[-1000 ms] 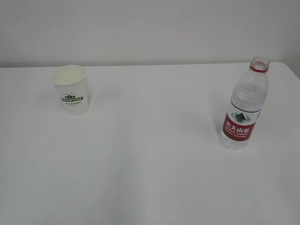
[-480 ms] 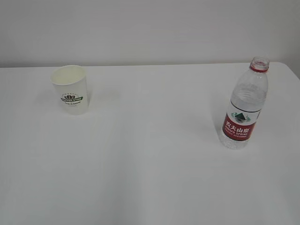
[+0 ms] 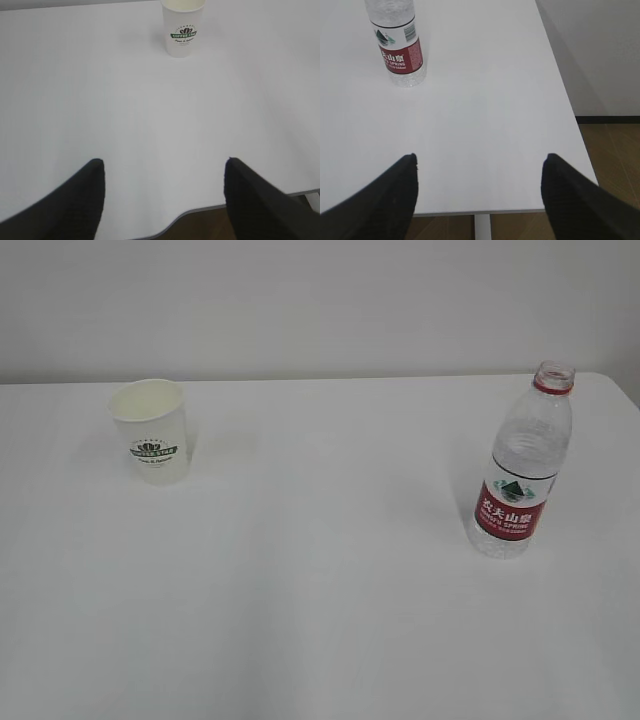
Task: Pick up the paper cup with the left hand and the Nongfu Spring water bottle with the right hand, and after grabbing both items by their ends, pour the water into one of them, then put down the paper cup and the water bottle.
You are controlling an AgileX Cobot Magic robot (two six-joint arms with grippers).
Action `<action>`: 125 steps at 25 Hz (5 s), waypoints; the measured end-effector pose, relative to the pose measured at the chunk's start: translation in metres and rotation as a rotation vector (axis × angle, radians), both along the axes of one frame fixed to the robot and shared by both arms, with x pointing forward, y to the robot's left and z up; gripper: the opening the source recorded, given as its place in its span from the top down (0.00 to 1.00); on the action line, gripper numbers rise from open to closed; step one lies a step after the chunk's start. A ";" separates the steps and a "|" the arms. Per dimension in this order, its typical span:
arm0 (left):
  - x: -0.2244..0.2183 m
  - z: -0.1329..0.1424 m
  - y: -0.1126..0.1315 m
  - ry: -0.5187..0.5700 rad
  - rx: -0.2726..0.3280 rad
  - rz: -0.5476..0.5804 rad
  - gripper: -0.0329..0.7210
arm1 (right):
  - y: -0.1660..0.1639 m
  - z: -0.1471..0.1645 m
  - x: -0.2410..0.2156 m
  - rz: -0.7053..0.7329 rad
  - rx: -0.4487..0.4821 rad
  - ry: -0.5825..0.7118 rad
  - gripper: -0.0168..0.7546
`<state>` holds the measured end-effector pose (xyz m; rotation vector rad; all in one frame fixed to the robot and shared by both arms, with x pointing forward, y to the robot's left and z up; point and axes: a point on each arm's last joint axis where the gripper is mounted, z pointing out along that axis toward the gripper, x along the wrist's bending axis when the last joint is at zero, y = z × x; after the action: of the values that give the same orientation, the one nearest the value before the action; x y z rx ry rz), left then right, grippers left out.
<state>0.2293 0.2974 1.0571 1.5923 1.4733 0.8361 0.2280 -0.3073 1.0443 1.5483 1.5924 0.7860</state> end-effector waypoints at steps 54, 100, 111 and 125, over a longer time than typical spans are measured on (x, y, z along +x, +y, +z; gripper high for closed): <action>0.033 0.041 -0.003 -0.219 -0.072 0.011 0.17 | 0.004 0.040 0.046 0.044 0.004 -0.168 0.18; 0.151 0.025 -0.012 -0.010 -0.129 0.050 0.19 | 0.020 0.027 0.142 0.170 0.091 -0.012 0.20; 0.175 0.017 -0.013 -0.005 -0.127 0.067 0.19 | 0.025 0.029 0.160 0.238 0.083 -0.080 0.21; 0.198 0.010 -0.012 -0.048 -0.129 0.087 0.21 | 0.025 0.020 0.180 0.249 0.065 -0.063 0.21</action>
<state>0.4276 0.2851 1.0672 1.4127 1.5400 0.8056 0.4079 -0.2820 1.0638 1.3706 1.7493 1.0207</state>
